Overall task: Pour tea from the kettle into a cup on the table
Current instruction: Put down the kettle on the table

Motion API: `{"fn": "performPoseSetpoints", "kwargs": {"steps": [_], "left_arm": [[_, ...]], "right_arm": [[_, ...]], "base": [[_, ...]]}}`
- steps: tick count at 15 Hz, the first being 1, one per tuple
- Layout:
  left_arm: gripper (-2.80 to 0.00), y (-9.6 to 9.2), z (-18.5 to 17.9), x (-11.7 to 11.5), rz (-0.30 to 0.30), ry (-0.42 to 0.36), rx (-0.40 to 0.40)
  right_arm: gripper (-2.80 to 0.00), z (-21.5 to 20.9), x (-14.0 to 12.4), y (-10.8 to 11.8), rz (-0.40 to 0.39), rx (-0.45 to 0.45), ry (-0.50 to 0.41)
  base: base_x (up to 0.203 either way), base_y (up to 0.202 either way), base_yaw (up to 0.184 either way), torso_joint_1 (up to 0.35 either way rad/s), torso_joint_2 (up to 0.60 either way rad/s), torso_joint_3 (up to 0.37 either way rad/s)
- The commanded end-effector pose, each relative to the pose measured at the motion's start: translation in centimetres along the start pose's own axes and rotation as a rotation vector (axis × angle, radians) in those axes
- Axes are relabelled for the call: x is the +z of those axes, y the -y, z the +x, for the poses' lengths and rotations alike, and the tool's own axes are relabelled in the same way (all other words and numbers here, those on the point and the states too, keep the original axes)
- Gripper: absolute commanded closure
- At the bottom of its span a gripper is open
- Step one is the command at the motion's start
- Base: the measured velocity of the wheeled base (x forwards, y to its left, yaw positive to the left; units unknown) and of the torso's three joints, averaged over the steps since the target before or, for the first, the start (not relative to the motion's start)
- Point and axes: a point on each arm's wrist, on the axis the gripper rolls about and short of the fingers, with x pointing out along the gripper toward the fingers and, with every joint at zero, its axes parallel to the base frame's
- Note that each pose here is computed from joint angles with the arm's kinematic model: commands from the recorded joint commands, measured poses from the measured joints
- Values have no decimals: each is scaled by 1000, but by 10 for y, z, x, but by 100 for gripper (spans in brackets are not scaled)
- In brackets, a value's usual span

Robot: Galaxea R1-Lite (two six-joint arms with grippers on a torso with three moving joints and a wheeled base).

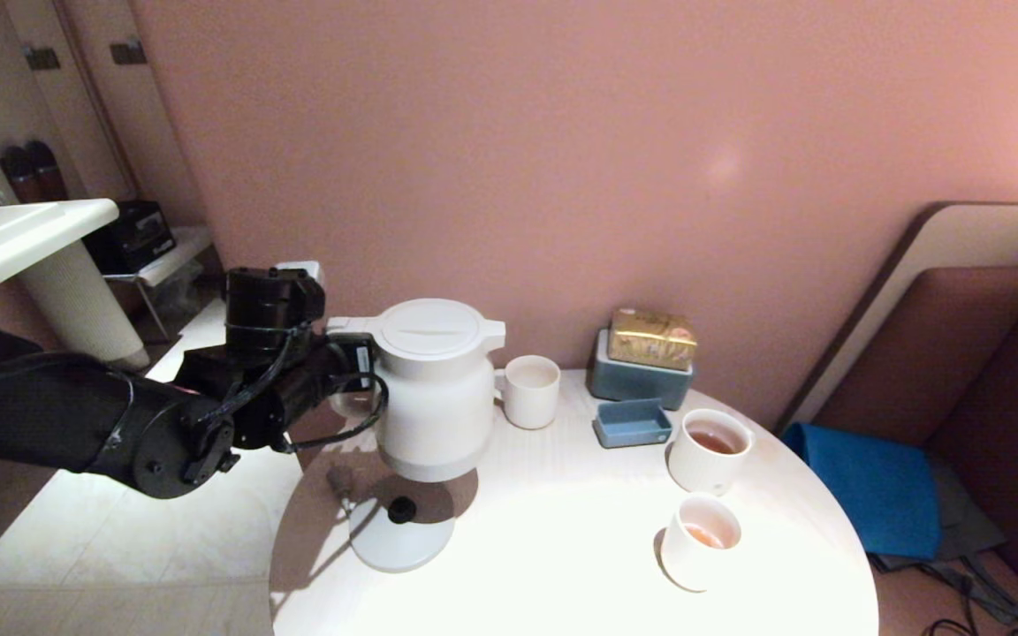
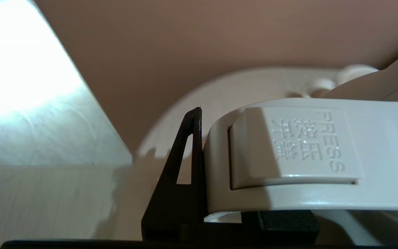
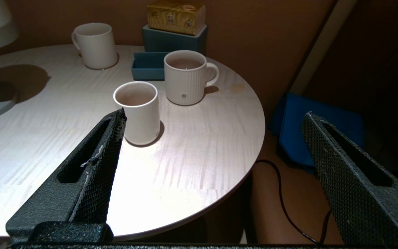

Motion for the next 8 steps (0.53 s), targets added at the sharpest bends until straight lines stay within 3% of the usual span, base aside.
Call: {"fn": "performPoseSetpoints", "kwargs": {"steps": [1,5,8], "left_arm": [[0,-16,-5,-14,-15,42,25],[0,-36,-9,-38,6,77,61],[0,-38,-10,-44,3,65,70]], "right_arm": [[-280,0,0,0,0,2,-1],[-280,0,0,0,0,0,-1],[-280,0,0,0,0,0,-1]], "base": [[0,0,0,0,0,0],[0,0,0,0,0,0],[0,0,0,0,0,0]]}}
